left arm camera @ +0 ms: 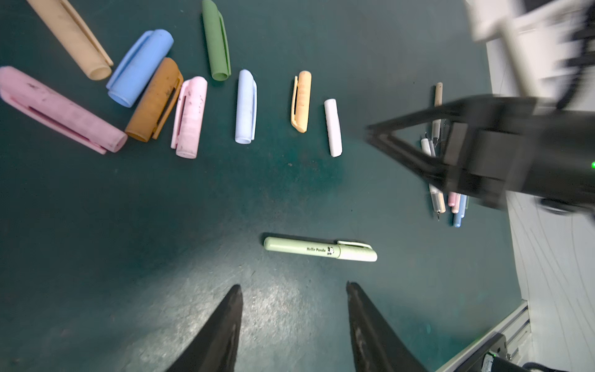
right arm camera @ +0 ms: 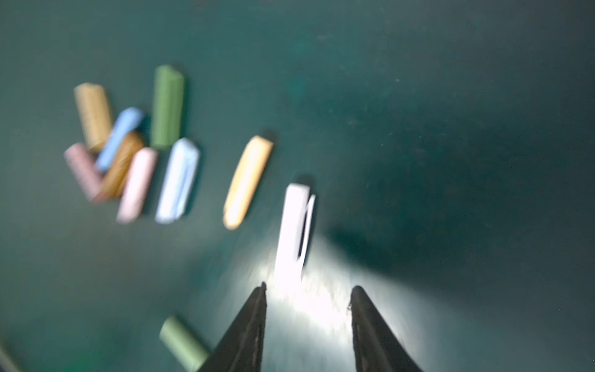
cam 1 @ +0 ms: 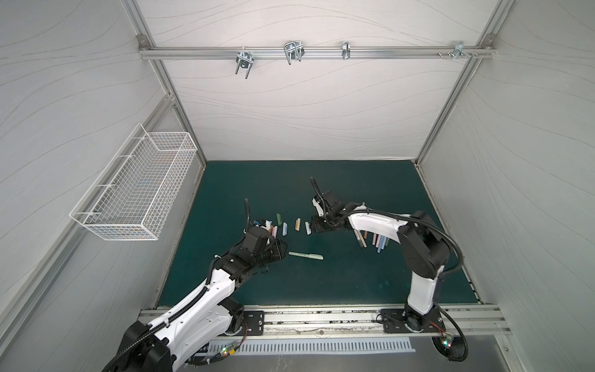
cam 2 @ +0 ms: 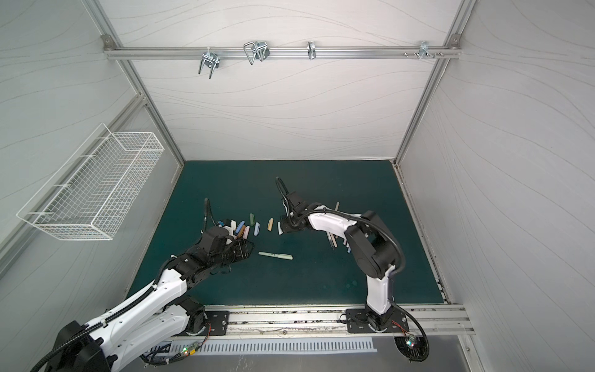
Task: Open the pen caps
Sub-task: 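Drop the white cap on the cap pile with left while right returns, then grasp the pale green Hello Panda pen with the right gripper, then lift the green pen upright with right and close left on its cap, then pull the green pen body with right away from the cap held by left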
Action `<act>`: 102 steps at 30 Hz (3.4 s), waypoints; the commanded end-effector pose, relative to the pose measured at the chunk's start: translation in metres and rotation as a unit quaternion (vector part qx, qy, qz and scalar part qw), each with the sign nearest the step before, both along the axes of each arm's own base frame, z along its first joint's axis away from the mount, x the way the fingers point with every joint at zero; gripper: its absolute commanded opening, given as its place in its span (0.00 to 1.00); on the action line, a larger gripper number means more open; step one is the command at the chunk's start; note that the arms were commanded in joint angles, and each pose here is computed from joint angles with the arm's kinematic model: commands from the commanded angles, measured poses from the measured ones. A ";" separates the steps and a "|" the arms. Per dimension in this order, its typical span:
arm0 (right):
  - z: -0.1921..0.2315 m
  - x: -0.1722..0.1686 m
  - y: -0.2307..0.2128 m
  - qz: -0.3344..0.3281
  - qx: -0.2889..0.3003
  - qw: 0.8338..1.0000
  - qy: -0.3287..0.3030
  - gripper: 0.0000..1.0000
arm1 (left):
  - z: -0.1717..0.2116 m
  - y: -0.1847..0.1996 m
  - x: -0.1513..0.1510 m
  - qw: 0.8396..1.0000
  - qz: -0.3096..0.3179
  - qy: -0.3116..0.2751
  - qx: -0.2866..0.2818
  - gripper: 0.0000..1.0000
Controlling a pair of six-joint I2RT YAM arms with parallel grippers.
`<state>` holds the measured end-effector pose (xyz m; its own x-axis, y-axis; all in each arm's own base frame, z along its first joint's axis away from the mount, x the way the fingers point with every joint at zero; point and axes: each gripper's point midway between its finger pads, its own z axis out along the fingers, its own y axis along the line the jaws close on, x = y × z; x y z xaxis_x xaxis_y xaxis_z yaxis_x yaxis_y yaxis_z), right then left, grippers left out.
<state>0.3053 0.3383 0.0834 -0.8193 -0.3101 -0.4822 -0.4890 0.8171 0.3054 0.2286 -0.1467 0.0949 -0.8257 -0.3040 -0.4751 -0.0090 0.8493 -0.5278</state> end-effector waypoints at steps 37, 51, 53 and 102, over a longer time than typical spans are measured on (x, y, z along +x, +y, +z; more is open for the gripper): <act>-0.067 -0.120 -0.004 0.419 -0.182 0.889 -0.037 0.25 | 0.014 -0.010 0.003 1.000 -0.008 0.012 -0.022 0.54; -0.007 -0.123 0.001 0.297 0.025 0.955 0.004 0.04 | 0.035 -0.040 0.007 0.993 -0.037 0.011 -0.111 0.55; 0.003 -0.125 0.001 0.285 0.043 0.958 0.002 0.03 | 0.037 -0.048 0.009 0.990 -0.045 0.012 -0.136 0.55; -0.017 -0.079 -0.024 0.097 -0.016 0.995 -0.015 0.00 | 0.103 0.001 0.079 0.983 0.040 -0.072 -0.163 0.00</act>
<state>0.2055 0.3055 0.0700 -0.6909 -0.5211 -0.5012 -0.7010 0.6523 0.2882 0.3070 -0.1468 0.1838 -0.7357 -0.5386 -0.4107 -0.0175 0.6212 -0.7834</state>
